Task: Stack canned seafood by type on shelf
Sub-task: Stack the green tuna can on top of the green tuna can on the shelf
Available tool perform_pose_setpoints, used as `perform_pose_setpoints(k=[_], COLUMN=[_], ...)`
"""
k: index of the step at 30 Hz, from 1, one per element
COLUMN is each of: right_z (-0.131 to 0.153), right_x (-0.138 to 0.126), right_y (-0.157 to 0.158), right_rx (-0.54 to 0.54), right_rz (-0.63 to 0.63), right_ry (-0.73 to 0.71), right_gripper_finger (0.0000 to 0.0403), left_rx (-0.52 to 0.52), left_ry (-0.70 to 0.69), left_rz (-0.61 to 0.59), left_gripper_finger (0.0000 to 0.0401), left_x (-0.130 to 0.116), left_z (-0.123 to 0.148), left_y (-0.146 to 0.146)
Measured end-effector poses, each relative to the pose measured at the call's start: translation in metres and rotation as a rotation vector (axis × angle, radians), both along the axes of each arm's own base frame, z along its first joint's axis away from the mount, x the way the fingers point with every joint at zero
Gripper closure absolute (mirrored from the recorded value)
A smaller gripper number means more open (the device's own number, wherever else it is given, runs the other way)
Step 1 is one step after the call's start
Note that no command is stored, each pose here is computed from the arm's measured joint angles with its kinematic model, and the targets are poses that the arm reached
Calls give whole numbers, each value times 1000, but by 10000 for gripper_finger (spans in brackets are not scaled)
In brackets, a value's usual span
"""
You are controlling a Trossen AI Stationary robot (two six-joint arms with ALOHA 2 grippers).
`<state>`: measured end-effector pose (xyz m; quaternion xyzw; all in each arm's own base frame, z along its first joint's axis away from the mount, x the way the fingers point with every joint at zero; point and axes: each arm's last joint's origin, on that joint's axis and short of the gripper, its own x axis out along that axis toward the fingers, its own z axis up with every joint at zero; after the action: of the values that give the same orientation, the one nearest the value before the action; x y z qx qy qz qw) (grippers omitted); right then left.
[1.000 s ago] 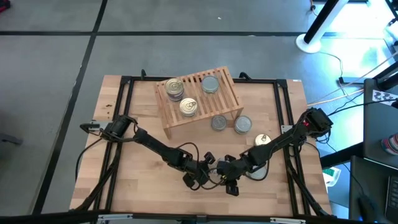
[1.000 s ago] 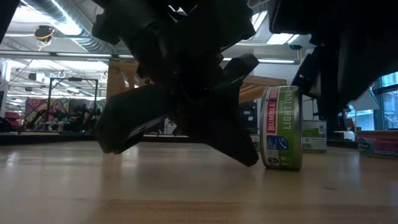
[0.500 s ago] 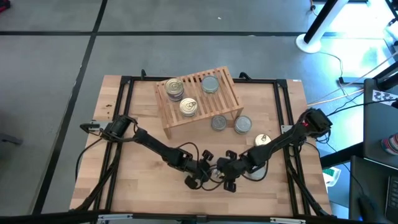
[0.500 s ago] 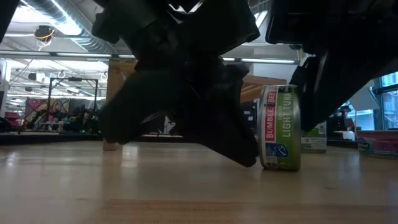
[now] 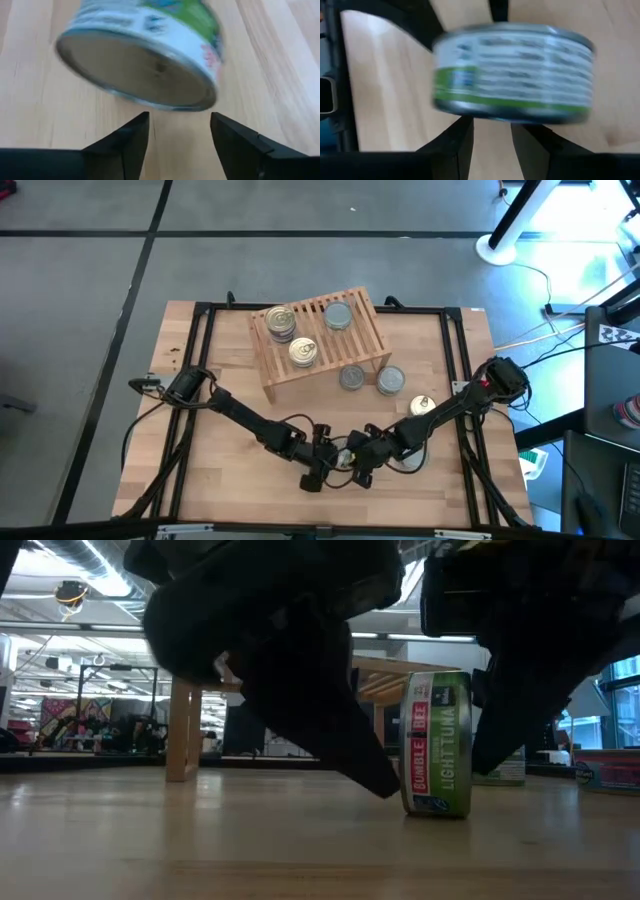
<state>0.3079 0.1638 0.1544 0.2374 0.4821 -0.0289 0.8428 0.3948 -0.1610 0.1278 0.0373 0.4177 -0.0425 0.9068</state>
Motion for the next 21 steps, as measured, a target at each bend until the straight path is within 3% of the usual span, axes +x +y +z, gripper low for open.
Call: perform_pose_setpoints(k=[5,10,21], right_z=[-5,-7,-9], right_x=[6,9,12], right_y=[3,5,5], right_rx=[85,145,147], right_rz=[-92,-173,-249], right_ry=[-18,-25,-54], right_gripper_finger=[271,271,272], left_rx=[-100,-145,-251], left_ry=[17,40,63], left_rz=[123,118,216], left_gripper_finger=[185,184,184], left_x=[-1,-2,1], left_z=[-1,-1,1], left_y=[0,-2,6])
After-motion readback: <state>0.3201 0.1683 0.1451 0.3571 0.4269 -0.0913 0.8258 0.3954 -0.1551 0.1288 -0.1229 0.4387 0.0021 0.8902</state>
